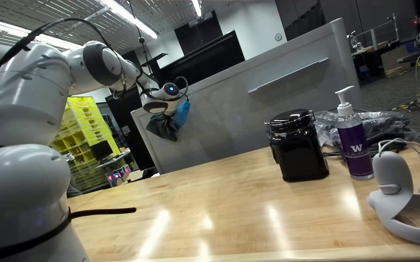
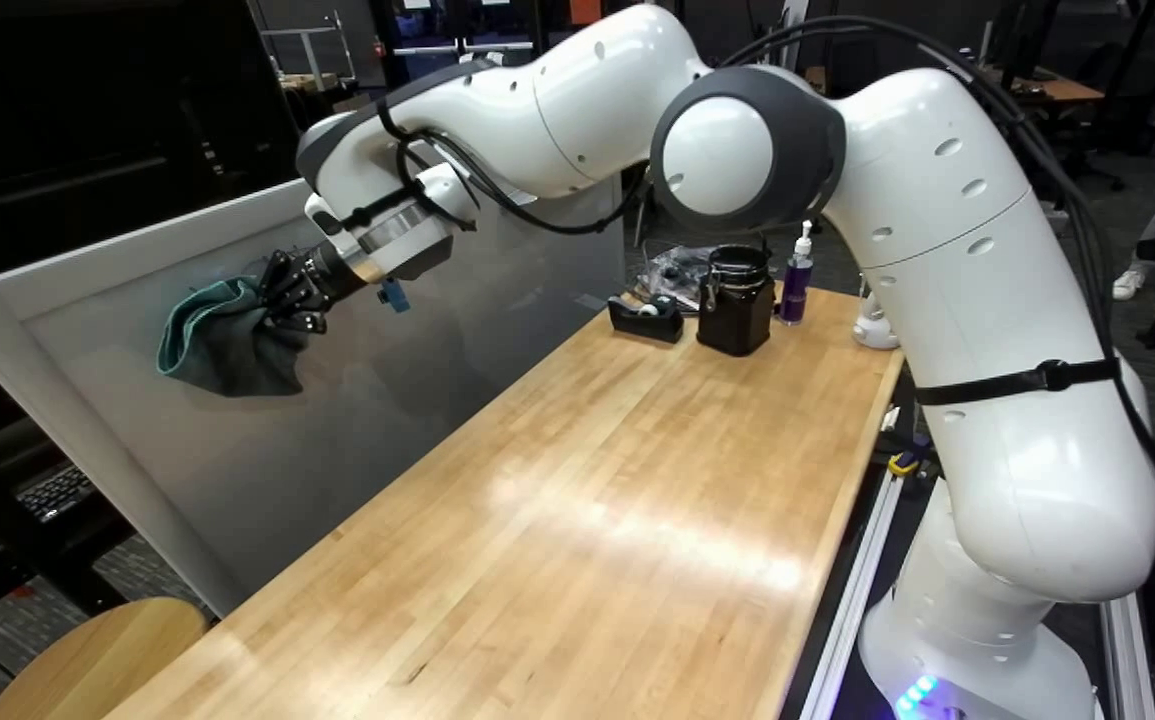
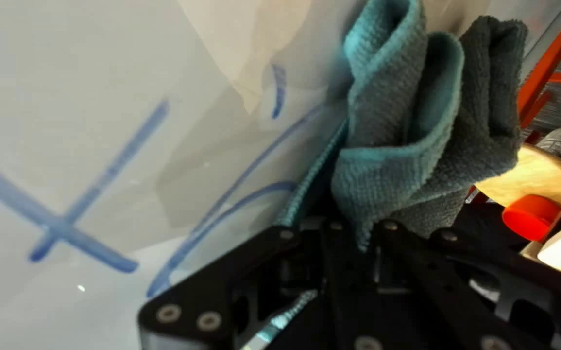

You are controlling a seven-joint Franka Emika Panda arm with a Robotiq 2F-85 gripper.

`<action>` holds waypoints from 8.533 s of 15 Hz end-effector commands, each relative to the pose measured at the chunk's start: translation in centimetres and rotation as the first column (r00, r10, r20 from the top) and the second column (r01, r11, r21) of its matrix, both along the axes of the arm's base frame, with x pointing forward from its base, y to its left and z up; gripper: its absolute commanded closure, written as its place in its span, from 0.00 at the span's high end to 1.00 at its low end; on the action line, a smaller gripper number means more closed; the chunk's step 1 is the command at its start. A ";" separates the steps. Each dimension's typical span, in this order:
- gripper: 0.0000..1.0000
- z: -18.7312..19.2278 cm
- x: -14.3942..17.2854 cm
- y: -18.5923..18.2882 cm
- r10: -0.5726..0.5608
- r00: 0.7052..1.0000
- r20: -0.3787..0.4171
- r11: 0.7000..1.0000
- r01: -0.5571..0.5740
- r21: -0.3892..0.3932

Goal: Use the green towel to erase the writings on the white board

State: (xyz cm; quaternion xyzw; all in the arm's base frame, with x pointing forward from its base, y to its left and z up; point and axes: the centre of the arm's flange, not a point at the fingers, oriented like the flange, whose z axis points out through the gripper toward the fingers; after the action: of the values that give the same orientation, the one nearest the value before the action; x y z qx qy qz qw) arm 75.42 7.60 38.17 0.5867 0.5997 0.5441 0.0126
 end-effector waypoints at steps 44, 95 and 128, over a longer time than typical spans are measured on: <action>0.02 -1.8 4.1 7.3 0.002 0.990 0.144 0.989 0.019 -0.146; 0.02 2.8 -3.5 16.3 -0.711 0.698 0.086 0.698 0.685 0.209; 0.02 0.7 -4.9 -7.0 -0.879 0.460 0.124 0.467 0.884 0.031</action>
State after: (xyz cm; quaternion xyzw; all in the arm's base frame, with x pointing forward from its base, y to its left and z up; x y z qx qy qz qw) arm 72.17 0.95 40.30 0.7734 0.2059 0.4815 0.3573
